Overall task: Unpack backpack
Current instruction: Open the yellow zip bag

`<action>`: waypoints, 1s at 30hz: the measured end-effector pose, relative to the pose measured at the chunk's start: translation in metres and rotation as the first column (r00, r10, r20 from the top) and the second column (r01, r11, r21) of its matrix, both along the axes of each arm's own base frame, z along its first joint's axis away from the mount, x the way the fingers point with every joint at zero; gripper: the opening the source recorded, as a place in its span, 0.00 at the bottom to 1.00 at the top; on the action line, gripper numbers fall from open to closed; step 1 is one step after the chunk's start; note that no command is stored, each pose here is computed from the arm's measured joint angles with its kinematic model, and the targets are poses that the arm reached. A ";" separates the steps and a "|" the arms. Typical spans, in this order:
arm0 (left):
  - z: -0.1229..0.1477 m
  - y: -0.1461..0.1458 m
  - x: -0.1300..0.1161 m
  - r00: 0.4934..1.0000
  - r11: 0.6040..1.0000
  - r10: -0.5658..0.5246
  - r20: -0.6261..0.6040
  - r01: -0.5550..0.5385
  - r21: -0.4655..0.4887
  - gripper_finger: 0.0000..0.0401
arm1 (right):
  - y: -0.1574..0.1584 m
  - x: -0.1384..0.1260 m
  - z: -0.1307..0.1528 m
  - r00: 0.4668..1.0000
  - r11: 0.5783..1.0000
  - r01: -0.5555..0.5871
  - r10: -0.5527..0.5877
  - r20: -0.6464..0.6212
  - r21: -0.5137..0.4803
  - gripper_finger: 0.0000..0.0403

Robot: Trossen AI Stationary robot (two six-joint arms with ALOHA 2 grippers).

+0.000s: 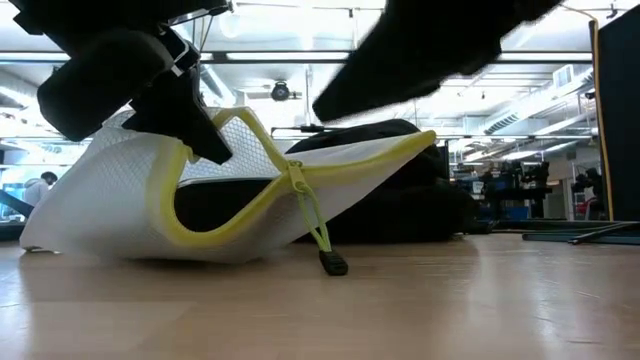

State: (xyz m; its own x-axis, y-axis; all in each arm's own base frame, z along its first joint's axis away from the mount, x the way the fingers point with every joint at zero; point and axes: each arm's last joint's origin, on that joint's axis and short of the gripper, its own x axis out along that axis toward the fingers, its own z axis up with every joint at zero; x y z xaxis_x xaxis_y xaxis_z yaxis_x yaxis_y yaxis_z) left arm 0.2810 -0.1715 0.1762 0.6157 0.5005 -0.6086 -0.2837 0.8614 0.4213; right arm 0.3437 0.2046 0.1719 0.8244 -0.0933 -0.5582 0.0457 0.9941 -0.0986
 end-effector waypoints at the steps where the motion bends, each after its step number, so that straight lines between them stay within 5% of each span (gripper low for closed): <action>1: 0.000 0.000 0.000 1.000 1.000 0.000 0.002 0.000 -0.001 0.00 | -0.003 0.000 -0.002 1.000 0.999 0.027 -0.027 -0.001 0.029 0.22; 7: 0.000 -0.001 0.001 1.000 1.000 -0.002 0.007 0.002 -0.009 0.00 | -0.028 0.005 -0.027 0.988 0.984 0.150 -0.144 -0.060 0.099 0.28; 19: 0.001 -0.001 0.002 1.000 1.000 -0.005 0.018 0.005 -0.023 0.00 | -0.048 0.022 -0.024 0.994 0.977 0.112 -0.108 -0.030 0.180 0.41; 30: 0.001 -0.007 0.001 0.999 0.998 -0.023 0.029 0.024 -0.051 0.00 | -0.062 0.027 -0.026 0.989 0.976 0.145 -0.139 -0.045 0.163 0.10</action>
